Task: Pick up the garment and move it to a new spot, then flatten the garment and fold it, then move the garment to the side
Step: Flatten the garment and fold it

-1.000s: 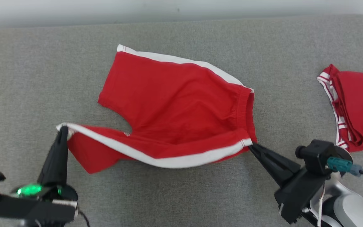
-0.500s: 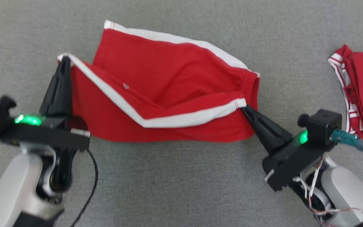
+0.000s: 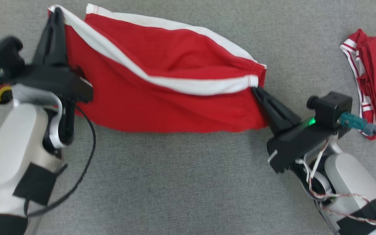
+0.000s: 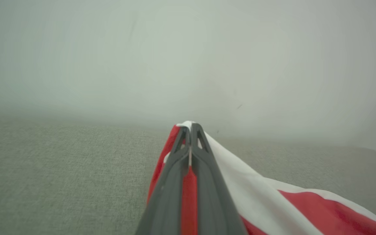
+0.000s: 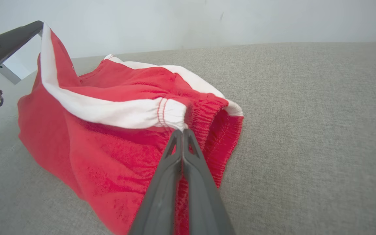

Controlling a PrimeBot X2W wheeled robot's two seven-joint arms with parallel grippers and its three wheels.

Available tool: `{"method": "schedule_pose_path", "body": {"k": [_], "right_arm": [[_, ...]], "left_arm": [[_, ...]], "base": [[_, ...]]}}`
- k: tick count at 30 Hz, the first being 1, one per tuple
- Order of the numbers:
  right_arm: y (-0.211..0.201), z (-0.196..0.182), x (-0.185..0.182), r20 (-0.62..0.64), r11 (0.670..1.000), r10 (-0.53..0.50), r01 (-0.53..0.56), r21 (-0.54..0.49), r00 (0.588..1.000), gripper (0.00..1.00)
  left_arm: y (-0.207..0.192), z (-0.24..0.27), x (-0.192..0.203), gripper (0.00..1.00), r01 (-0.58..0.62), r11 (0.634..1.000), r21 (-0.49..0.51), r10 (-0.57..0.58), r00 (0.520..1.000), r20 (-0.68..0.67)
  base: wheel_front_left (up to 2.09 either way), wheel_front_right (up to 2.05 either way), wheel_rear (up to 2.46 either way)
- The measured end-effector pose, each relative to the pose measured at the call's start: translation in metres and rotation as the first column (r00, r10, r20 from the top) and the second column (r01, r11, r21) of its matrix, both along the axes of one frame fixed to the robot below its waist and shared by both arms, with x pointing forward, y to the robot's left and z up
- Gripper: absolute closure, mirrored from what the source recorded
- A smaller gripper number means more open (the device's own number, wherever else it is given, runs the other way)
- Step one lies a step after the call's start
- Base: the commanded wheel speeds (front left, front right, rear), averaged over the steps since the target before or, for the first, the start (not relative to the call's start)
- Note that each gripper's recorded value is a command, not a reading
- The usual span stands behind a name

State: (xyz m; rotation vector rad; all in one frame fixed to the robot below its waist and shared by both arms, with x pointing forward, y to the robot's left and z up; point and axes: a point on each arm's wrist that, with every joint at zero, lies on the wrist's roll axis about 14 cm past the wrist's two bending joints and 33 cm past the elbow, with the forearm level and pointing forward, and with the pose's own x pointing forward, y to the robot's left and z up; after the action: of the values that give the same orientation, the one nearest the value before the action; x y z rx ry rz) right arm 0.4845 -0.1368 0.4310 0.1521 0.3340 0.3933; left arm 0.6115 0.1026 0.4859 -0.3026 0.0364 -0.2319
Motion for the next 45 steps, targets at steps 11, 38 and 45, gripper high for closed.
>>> {"method": "schedule_pose_path", "body": {"k": [11, 38, 45], "right_arm": [[-0.021, -0.004, 0.019, 0.001, 0.992, -0.125, 0.125, -0.032, 0.992, 1.00], [-0.068, 0.030, 0.013, 0.096, 0.939, -0.339, 0.343, -0.030, 0.936, 0.00], [-0.088, 0.052, -0.026, 0.116, 0.907, -0.416, 0.420, -0.011, 0.902, 0.00]], "left_arm": [[-0.020, -0.011, 0.034, 1.00, 0.004, 0.991, 0.134, 0.002, 0.999, -0.042], [0.002, -0.047, 0.002, 0.00, -0.012, 0.966, 0.259, 0.039, 0.995, -0.097], [0.014, -0.056, -0.047, 0.00, 0.001, 0.972, 0.236, 0.041, 0.984, -0.174]], "base": [[0.00, 0.00, 0.00], [0.00, 0.00, 0.00], [0.00, 0.00, 0.00]]}}
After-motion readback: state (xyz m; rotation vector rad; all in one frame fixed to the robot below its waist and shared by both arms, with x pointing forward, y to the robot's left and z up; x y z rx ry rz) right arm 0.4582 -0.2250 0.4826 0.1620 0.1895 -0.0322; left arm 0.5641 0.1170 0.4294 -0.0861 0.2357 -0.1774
